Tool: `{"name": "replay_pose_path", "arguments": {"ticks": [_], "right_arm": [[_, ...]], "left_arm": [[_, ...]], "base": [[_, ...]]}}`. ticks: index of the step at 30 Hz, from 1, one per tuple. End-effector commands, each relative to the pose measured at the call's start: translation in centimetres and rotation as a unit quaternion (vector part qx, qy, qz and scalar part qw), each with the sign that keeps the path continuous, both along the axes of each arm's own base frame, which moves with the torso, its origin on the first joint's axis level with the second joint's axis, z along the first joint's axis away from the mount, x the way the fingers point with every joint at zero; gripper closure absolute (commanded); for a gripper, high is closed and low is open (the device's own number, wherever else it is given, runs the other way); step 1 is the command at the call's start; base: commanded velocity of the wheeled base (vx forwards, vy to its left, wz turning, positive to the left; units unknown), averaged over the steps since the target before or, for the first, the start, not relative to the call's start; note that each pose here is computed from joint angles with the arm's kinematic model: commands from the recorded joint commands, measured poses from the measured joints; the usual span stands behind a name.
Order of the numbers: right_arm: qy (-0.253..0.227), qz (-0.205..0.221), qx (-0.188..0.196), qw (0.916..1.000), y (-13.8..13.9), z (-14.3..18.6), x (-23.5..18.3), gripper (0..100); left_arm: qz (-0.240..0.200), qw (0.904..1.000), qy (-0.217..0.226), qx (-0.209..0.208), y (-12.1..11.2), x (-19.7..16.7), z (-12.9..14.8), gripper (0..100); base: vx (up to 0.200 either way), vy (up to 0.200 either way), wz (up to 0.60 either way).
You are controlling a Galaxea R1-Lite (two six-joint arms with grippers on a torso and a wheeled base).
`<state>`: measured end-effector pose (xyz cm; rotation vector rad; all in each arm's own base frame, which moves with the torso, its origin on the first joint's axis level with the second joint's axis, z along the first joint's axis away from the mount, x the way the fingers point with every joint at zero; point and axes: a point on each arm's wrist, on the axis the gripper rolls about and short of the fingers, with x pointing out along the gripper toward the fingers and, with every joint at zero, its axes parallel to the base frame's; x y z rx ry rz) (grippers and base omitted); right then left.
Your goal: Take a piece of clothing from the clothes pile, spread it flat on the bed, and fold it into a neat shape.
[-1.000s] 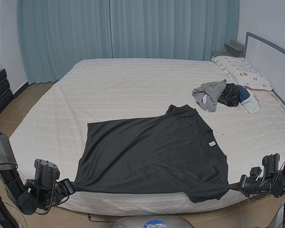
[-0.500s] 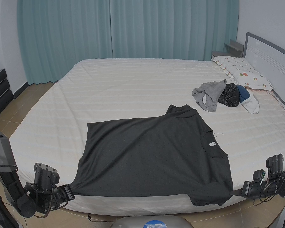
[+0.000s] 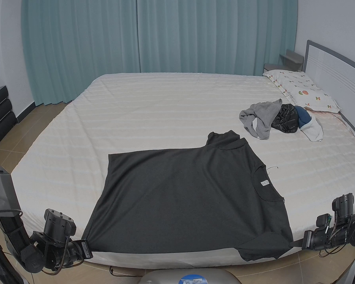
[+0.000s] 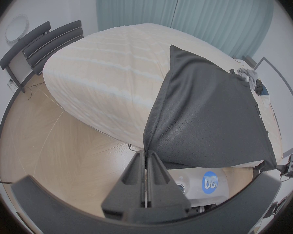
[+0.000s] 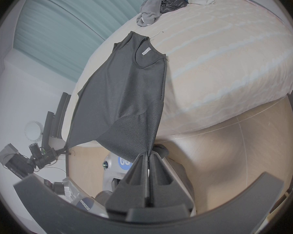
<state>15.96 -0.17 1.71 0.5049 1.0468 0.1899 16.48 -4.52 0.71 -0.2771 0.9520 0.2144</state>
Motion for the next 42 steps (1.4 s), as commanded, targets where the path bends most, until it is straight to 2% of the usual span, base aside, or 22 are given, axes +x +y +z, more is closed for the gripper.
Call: {"name": "replay_pose_path", "arguments": {"ticks": [1, 9, 22, 42], "right_arm": [[0.006, 0.002, -0.012, 0.9999, 0.0, 0.0, -0.7, 100], [0.001, 0.003, -0.016, 0.9999, 0.1, 0.8, -1.4, 100], [0.016, 0.017, -0.038, 0.999, 0.1, 1.0, -2.4, 100], [0.016, 0.021, -0.045, 0.9986, 0.2, 1.8, -3.5, 100]], "left_arm": [[-0.022, 0.9997, 0.012, 0.001, -0.6, -0.7, -0.2, 100], [-0.03, 0.9994, 0.019, 0.004, -1.0, -0.9, -0.4, 100], [-0.041, 0.9974, 0.056, 0.021, -0.8, -1.9, -0.4, 100], [-0.063, 0.9944, 0.078, 0.032, -0.9, -3.2, 0.2, 100]], "base": [[0.0, 0.0, 0.0], [0.0, 0.0, 0.0], [0.0, 0.0, 0.0], [0.0, 0.0, 0.0]]}}
